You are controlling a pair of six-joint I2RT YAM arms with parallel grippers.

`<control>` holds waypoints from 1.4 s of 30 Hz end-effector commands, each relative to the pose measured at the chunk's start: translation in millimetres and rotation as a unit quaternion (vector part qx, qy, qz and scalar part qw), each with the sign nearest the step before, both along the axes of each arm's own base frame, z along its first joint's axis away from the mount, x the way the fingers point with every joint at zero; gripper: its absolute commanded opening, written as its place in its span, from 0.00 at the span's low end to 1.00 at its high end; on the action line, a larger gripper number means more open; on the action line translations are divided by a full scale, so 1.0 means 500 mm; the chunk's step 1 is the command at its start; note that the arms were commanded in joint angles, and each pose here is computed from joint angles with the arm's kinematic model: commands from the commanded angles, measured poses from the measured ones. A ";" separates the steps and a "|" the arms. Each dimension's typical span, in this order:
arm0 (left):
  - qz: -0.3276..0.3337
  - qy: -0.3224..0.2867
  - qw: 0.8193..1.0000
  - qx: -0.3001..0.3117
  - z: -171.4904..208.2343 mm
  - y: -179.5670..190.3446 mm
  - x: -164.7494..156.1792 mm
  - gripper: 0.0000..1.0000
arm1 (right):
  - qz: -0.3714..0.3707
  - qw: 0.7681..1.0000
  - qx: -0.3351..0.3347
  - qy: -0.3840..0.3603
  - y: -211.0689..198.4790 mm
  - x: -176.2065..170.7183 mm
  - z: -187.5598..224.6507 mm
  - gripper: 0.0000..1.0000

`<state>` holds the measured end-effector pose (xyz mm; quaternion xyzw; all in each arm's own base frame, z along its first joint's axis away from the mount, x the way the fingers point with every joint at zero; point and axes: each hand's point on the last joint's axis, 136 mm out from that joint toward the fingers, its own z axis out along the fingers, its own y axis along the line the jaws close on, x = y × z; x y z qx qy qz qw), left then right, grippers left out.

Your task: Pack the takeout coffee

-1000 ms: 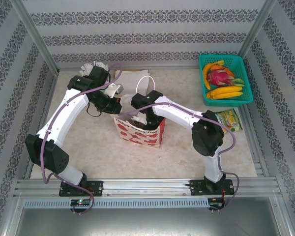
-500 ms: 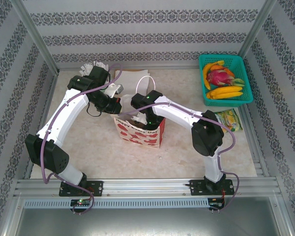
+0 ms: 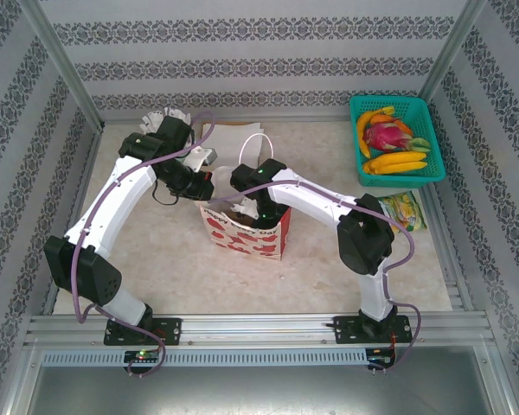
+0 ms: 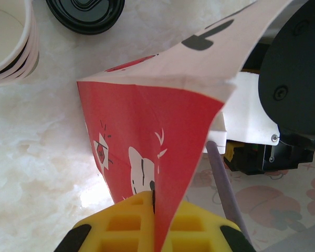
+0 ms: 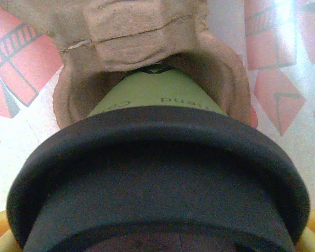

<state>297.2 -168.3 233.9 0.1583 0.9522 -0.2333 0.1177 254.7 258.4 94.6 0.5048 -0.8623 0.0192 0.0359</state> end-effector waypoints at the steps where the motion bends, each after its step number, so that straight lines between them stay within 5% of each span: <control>1: 0.010 -0.005 1.000 -0.003 0.006 0.006 0.007 0.01 | -0.013 1.000 -0.021 0.005 -0.002 0.007 -0.052 0.74; 42: 0.005 -0.010 1.000 0.005 0.010 0.011 0.004 0.03 | 0.013 0.999 0.026 -0.016 0.026 -0.002 0.032 0.91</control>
